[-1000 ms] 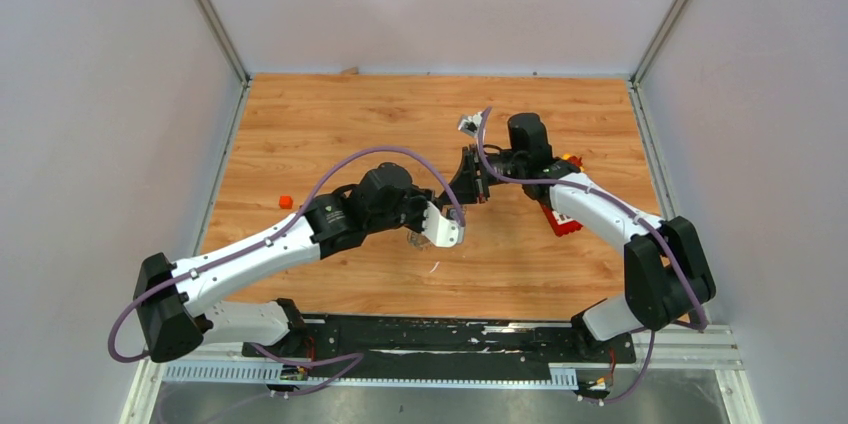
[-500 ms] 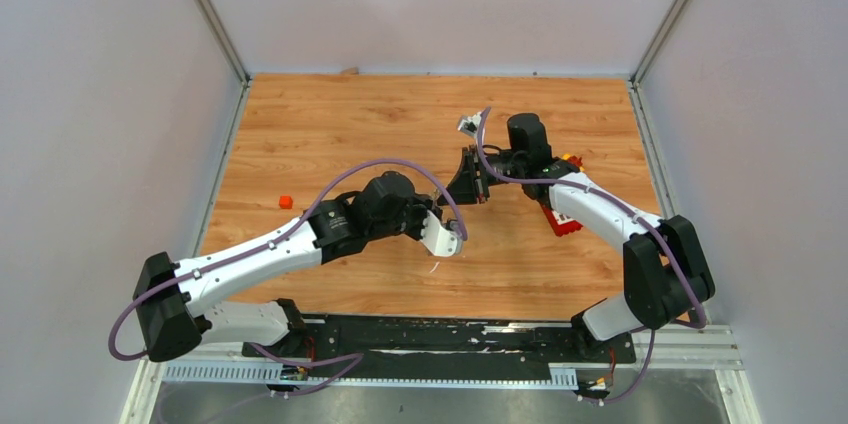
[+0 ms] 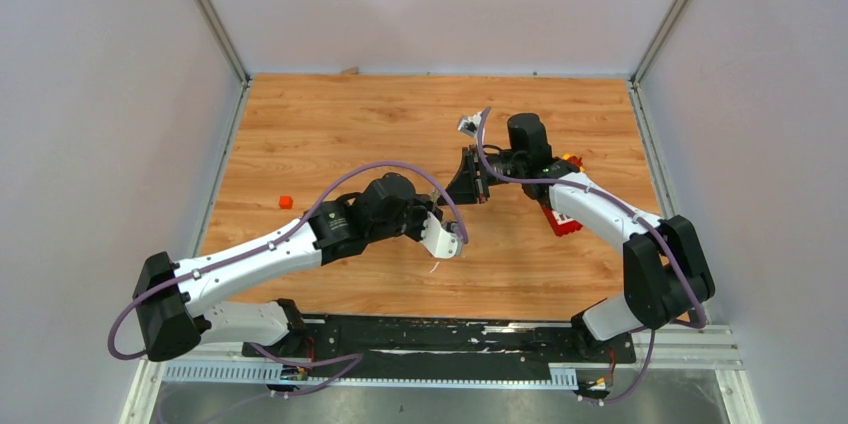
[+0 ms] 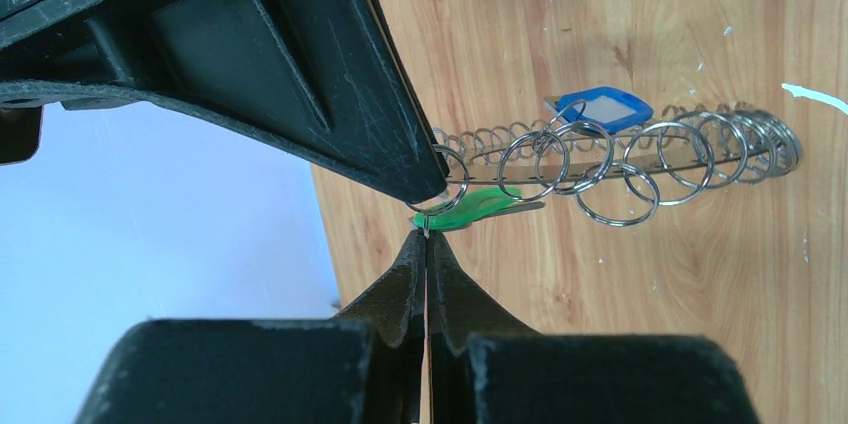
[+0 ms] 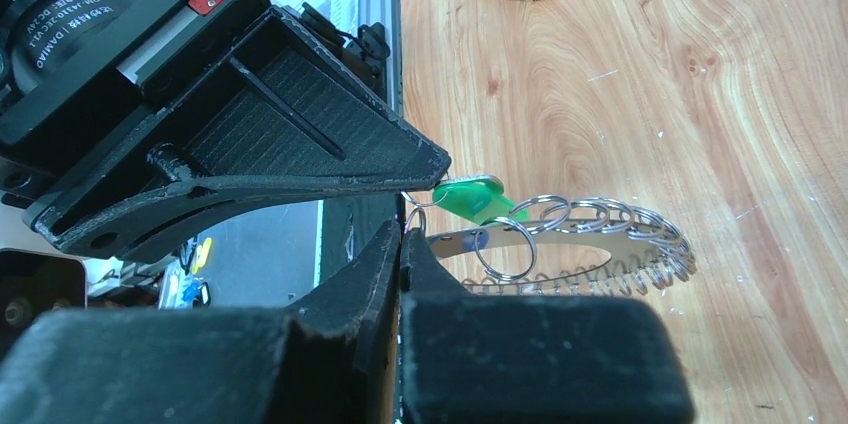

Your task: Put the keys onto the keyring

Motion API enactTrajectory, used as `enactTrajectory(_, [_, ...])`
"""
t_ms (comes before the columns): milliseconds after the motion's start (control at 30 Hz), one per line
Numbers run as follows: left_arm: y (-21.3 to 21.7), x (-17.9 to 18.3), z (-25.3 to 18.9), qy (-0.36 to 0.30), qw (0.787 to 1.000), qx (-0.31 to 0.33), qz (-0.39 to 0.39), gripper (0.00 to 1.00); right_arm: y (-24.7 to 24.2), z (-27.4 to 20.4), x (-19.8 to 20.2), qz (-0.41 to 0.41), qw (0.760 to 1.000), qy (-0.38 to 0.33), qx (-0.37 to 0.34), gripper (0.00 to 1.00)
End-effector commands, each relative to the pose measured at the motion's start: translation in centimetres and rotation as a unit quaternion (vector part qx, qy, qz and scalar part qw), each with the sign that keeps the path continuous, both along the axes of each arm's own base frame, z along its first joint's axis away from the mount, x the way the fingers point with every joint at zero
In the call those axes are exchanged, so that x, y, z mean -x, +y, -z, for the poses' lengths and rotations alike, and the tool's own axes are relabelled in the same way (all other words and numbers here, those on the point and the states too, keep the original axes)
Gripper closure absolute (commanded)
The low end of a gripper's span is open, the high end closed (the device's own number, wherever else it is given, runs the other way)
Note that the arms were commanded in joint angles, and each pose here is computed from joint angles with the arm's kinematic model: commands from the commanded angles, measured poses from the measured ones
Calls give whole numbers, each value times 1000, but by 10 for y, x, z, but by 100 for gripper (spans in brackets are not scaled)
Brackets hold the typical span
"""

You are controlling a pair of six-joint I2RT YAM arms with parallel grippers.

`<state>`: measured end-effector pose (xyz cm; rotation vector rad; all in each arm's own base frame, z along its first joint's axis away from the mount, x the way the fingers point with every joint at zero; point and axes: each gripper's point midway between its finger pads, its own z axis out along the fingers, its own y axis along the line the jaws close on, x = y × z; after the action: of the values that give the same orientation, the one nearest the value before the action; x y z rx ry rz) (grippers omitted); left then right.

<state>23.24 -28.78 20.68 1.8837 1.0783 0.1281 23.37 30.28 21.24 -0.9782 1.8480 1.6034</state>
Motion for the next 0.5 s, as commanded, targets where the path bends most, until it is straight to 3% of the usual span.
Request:
enactTrajectory(0, [-3,1,-19,-20,999,27,5,100,4,-18,-7,-4,999,-28,-16,100])
enactTrajectory(467, [-7,3,-15,-19,1000,23,10,100,4,-19,-7,-5,999,-29,-16,100])
